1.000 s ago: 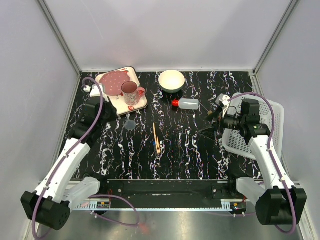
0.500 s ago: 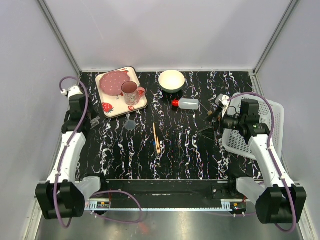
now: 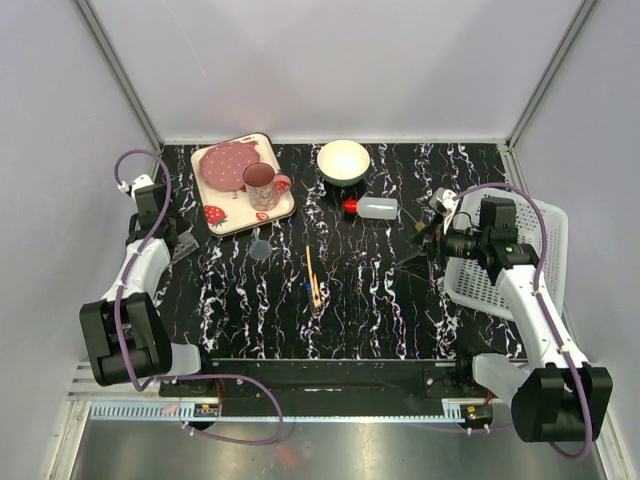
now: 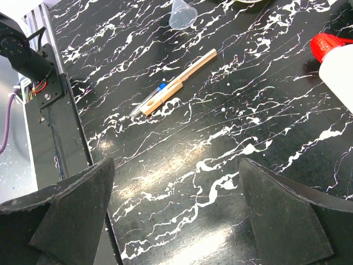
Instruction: Organize the chemistry lab equipment
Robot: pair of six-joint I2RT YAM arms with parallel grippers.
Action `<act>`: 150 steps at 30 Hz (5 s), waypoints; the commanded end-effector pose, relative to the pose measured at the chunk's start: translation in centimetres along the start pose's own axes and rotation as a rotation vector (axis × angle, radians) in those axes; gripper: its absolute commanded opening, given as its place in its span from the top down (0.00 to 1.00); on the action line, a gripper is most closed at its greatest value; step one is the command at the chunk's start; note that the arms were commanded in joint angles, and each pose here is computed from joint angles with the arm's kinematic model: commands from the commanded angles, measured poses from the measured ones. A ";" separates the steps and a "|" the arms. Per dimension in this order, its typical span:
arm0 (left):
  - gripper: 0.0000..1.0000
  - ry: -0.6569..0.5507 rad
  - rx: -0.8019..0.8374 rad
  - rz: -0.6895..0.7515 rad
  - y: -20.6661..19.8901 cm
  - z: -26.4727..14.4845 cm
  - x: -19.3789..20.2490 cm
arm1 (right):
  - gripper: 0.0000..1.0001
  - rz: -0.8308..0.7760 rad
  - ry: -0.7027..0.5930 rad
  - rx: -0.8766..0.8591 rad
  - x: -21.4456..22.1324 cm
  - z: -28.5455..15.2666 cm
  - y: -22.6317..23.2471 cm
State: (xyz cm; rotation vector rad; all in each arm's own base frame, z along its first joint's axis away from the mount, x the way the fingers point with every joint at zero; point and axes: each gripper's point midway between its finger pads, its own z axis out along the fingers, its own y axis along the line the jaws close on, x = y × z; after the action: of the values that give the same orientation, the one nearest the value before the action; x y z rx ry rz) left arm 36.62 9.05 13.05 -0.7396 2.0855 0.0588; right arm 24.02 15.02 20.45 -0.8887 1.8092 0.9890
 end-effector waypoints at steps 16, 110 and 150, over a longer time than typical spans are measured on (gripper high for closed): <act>0.86 -0.086 -0.076 0.001 1.4 2.4 -1.3 | 0.00 -0.020 0.007 0.022 -1.0 -0.1 -1.1; 0.01 0.484 0.543 0.328 -13.4 -21.7 24.4 | 0.00 0.052 0.195 0.345 1.6 -6.0 -1.2; 0.21 0.510 0.241 0.611 -16.4 -20.7 31.2 | 0.00 0.041 0.112 0.243 0.8 -4.2 -1.2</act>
State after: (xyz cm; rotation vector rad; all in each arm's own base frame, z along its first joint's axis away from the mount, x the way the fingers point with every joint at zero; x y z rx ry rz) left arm 15.71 -25.80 4.75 0.0955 2.7182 -0.1345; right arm 22.94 10.29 20.01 -0.7630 2.0459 0.7147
